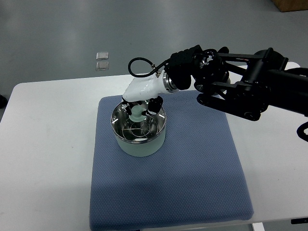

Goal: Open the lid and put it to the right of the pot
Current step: 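Lower the right hand and close its fingers around the green lid knob, then lift the glass lid off the pot with the right hand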

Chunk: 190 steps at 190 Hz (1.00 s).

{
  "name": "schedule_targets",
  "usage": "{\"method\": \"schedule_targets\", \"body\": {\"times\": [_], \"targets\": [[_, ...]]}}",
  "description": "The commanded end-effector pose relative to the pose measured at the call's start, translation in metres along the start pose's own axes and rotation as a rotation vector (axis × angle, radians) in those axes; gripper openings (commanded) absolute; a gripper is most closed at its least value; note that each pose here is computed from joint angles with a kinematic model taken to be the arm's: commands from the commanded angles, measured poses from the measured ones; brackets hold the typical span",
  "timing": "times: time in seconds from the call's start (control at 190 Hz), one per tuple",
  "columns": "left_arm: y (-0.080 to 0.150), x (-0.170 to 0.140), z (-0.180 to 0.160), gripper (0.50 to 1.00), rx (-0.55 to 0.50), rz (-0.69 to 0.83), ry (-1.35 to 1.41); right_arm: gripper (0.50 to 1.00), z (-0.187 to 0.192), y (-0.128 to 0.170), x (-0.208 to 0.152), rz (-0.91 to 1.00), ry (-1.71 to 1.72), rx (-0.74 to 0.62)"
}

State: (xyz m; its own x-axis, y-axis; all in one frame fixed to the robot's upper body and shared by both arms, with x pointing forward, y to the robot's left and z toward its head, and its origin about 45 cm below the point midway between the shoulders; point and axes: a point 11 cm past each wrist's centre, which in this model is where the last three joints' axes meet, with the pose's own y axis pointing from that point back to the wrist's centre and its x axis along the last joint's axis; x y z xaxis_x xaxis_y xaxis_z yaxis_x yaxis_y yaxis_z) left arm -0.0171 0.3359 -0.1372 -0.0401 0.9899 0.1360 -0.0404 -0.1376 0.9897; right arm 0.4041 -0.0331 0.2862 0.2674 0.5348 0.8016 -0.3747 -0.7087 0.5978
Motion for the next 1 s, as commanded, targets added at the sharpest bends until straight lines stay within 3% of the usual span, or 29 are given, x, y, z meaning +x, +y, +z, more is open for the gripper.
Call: {"method": "schedule_targets", "body": {"times": [0.0,0.643,0.896,0.996], "targets": [[0.0,0.0,0.0,1.0,0.0,0.0,0.001,0.5,0.0,0.0,0.001,0.001,0.001,-0.001],[0.0,0.0,0.0,1.0,0.0,0.0,0.001,0.5,-0.002,0.016,0.011,0.023,0.008,0.018],[0.0,0.0,0.0,1.0,0.0,0.0,-0.001,0.5,0.018,0.035,0.006,0.03,-0.006,-0.025],[0.0,0.0,0.0,1.0,0.0,0.0,-0.001,0.5,0.041,0.056,0.005,0.052,-0.048,-0.077]]}}
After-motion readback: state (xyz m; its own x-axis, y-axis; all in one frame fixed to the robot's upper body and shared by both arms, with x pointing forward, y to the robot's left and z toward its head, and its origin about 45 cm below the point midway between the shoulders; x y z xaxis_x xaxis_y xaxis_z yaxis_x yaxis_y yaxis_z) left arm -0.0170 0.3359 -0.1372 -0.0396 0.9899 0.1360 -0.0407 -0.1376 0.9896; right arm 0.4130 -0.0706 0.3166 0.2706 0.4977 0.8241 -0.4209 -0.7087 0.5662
